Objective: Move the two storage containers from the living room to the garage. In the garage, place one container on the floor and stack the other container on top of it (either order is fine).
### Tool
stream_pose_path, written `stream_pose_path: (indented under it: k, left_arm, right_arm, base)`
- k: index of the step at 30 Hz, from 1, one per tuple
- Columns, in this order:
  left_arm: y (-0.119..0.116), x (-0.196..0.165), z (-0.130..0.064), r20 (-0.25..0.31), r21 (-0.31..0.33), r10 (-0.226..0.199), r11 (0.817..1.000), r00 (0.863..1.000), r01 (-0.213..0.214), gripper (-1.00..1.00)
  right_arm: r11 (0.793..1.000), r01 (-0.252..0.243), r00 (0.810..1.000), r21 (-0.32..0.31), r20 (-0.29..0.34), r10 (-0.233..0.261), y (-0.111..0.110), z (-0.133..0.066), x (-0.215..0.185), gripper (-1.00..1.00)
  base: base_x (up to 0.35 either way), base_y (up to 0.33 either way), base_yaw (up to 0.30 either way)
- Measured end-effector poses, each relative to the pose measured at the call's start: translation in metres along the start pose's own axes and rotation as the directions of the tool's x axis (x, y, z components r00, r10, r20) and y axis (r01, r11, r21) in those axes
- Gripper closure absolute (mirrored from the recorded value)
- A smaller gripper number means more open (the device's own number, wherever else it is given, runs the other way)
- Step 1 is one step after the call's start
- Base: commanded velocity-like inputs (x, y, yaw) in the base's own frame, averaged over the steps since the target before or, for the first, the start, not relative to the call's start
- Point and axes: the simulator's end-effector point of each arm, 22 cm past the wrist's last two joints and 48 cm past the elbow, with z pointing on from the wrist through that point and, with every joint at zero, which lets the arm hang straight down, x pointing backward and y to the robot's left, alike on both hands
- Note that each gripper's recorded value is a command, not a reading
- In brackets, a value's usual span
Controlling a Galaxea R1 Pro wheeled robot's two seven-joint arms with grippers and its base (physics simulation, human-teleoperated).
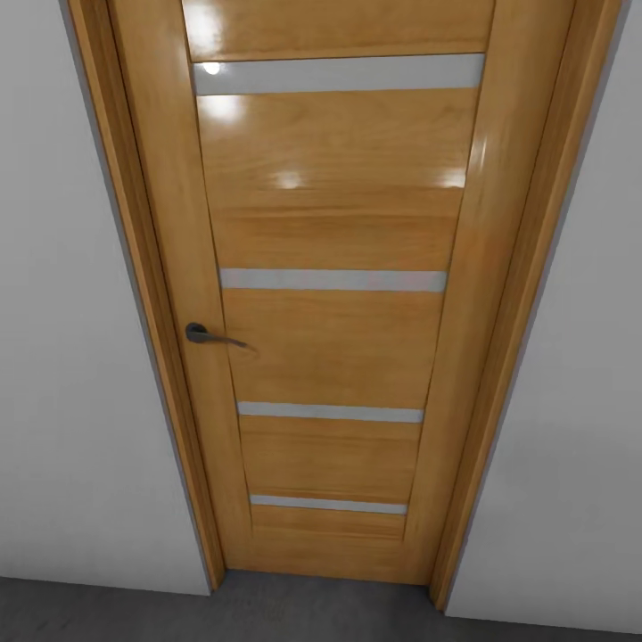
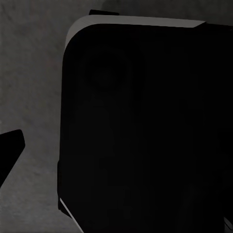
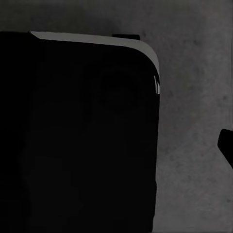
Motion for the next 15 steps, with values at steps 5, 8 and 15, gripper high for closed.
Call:
stream_pose_path:
  k: [5,8,15]
  left_arm:
    - [0.0000,0.0000,0.0000,0.000,0.000,0.000,1.000,1.000,0.000,-1.00]
    - [0.0000,0.0000,0.0000,0.000,0.000,0.000,1.000,1.000,0.000,-1.00]
    - [0.0000,0.0000,0.0000,0.000,0.000,0.000,1.000,1.000,0.000,-1.00]
  right_arm:
    - [1.000,-0.006,1.000,-0.001,-0.001,0.006,0.0011,0.0000,0.0003,-1.00]
    - [1.000,-0.008,1.000,0.000,-0.002,0.008,0.0010,0.0000,0.0006,-1.00]
    - [1.000,-0.006,1.000,-0.001,-0.002,0.006,0.0018,0.0000,0.0005,-1.00]
  base:
    - [0.000,0.000,-0.142]
    - [0.000,0.000,-0.185]
    - [0.000,0.000,-0.057]
